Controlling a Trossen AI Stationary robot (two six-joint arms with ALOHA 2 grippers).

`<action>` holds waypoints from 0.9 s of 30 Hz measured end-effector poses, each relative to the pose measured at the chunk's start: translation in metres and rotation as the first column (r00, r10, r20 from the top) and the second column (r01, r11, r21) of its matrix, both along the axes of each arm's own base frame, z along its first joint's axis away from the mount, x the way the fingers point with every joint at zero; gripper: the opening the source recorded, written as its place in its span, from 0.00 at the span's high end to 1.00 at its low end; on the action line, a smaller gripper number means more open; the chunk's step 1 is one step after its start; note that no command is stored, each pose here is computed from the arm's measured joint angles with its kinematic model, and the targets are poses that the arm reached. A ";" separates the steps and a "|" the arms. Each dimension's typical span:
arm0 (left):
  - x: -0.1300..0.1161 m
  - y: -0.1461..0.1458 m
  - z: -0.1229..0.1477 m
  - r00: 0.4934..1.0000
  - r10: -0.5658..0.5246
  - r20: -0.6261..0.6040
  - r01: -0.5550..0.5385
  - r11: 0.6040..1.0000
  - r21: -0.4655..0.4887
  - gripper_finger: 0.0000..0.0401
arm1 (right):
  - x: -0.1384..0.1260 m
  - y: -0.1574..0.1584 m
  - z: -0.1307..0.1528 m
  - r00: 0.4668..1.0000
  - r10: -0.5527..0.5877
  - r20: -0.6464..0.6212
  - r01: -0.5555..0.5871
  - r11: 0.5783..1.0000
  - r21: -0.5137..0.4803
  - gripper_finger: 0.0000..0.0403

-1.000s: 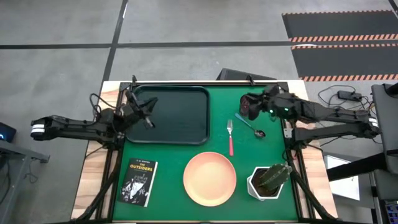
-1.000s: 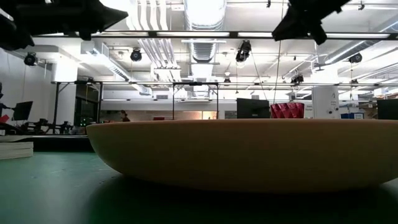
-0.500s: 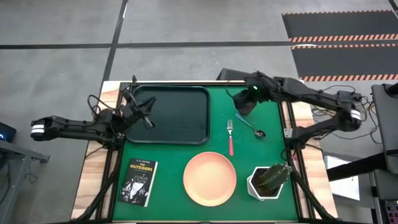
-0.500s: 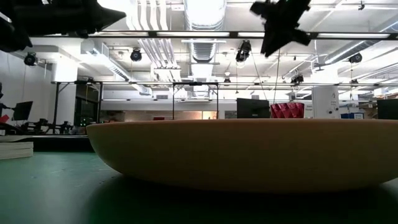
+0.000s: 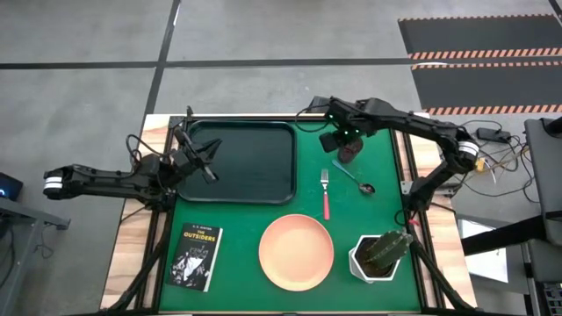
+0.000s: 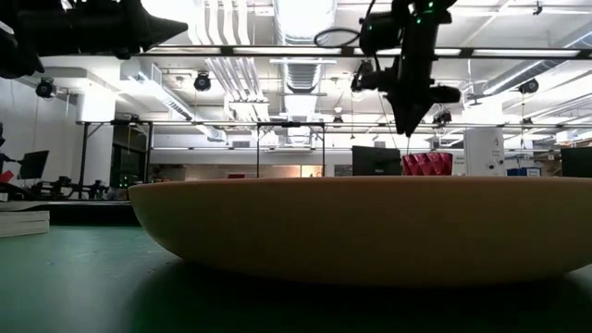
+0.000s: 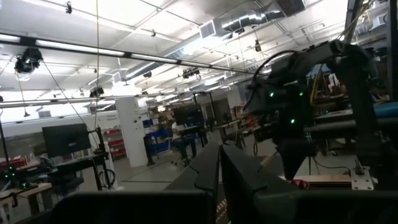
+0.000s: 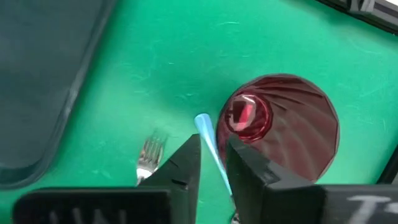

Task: Pick and place plate/cup/fork/spoon on tray
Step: Put the red glass cup on the top right of the black serving tray

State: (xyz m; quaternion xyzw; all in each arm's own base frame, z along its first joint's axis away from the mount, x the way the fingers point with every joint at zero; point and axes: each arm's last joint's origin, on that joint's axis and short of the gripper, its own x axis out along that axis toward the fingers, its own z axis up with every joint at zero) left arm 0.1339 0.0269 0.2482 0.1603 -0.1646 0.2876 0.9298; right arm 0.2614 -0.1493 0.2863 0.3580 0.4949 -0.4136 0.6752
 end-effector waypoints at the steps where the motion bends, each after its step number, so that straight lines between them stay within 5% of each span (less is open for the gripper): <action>1: 0.000 0.000 0.000 1.000 0.000 0.000 0.000 1.000 0.000 1.00 | 0.001 -0.002 -0.002 1.000 -0.005 -0.008 0.005 1.000 0.004 0.80; 9: 0.000 0.000 0.000 1.000 0.000 -0.002 0.000 1.000 0.000 1.00 | 0.006 -0.009 -0.016 0.999 -0.008 -0.048 0.009 1.000 0.025 0.59; 15: 0.000 0.000 0.000 1.000 0.000 0.000 0.000 1.000 0.000 1.00 | 0.014 -0.014 -0.032 0.995 -0.001 -0.098 0.004 0.999 0.034 0.54; 21: 0.000 0.000 0.000 1.000 0.000 0.000 0.000 1.000 0.000 1.00 | 0.021 -0.018 -0.051 0.988 0.004 -0.152 0.005 0.998 0.061 0.61; 27: 0.000 0.000 0.000 1.000 0.000 -0.001 0.000 1.000 0.000 1.00 | 0.023 -0.019 -0.056 0.985 0.013 -0.171 -0.001 0.997 0.072 0.84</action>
